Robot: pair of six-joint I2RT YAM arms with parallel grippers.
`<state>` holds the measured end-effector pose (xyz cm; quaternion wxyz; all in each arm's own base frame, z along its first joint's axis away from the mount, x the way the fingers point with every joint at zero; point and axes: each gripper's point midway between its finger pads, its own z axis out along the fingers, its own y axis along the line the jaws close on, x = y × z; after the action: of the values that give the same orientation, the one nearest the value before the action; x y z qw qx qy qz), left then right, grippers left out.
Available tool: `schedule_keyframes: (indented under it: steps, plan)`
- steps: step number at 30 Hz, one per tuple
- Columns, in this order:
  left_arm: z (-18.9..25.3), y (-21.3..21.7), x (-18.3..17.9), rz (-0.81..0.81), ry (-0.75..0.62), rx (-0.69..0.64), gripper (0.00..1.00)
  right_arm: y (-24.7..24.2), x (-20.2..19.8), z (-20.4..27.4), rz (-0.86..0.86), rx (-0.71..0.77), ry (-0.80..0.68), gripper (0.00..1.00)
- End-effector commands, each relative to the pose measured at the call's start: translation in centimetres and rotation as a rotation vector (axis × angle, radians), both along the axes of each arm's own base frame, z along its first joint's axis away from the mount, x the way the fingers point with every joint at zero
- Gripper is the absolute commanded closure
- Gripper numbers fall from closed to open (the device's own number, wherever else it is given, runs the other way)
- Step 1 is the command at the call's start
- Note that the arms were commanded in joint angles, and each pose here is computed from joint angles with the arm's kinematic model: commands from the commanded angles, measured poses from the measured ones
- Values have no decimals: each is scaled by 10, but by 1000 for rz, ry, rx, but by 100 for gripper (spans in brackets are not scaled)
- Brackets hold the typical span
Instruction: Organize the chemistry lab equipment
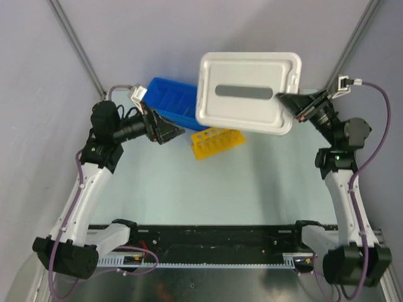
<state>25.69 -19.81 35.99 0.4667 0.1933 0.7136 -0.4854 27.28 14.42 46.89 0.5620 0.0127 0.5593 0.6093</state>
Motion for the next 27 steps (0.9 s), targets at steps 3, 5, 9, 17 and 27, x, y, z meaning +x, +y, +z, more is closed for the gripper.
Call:
schedule_keyframes:
  steps: [3, 5, 9, 17, 27]
  plan:
    - [27, -8, 43, 76, -83, 13, 12, -56, 66, -12, -42, 152, 110, 100]
    - [28, -12, 62, 118, -91, 32, 13, -74, 93, -30, -82, 181, 159, 100]
    - [26, -27, 103, 181, -96, 70, 15, -106, 137, -67, -160, 208, 247, 100]
    - [10, -74, 185, 183, -3, 58, 20, -131, 203, -124, -223, 214, 355, 100]
    - [-27, -135, 258, 133, 54, 29, 23, -136, 255, -166, -185, 229, 450, 100]
